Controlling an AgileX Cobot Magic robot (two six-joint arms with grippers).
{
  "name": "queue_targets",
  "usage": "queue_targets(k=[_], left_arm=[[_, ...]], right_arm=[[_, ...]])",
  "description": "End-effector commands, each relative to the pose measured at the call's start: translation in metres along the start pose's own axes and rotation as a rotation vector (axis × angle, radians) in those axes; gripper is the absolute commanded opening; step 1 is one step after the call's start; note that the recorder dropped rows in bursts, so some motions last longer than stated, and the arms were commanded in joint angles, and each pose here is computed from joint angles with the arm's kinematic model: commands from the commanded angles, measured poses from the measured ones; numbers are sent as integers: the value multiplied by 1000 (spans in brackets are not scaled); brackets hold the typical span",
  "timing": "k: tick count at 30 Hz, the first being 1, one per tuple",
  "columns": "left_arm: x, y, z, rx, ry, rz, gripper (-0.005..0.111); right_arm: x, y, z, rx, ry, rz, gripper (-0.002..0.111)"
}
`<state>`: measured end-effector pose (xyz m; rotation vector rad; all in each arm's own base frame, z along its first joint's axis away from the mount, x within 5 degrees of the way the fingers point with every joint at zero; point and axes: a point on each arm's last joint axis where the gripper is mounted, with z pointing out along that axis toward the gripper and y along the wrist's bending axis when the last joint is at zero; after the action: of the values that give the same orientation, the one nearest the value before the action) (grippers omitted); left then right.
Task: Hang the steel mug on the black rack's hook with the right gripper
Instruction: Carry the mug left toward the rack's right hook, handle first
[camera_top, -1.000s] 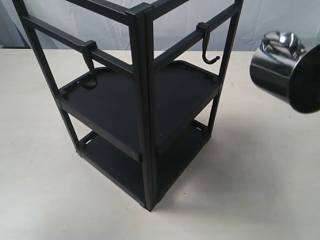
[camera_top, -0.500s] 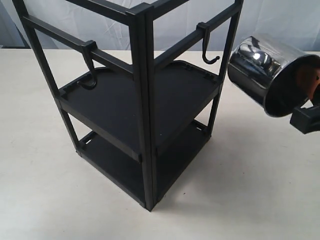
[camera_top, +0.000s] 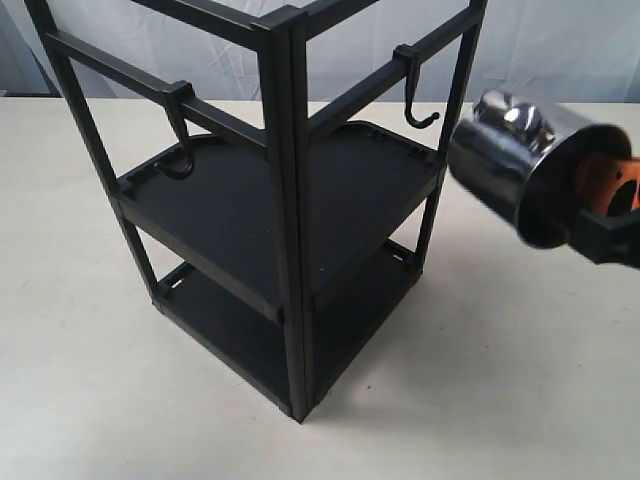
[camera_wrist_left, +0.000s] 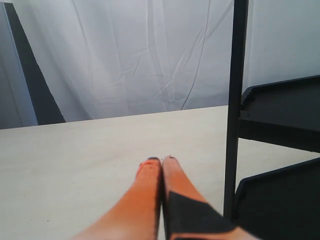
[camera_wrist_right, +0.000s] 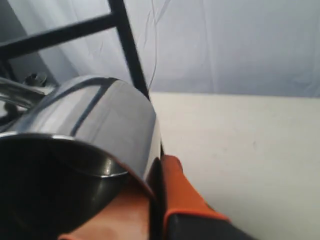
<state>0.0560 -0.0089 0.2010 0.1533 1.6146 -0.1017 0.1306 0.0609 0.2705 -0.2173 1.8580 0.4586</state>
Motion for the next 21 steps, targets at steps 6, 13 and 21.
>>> queue_targets(k=[6, 13, 21], left_arm=[[-1, 0, 0, 4, -10, 0, 2], [-1, 0, 0, 4, -10, 0, 2], [-1, 0, 0, 5, -10, -2, 2]], right_arm=[[-19, 27, -2, -177, 329, 106, -1], [-44, 28, 10, -69, 647, 98, -1], [-75, 21, 12, -77, 646, 22, -1]])
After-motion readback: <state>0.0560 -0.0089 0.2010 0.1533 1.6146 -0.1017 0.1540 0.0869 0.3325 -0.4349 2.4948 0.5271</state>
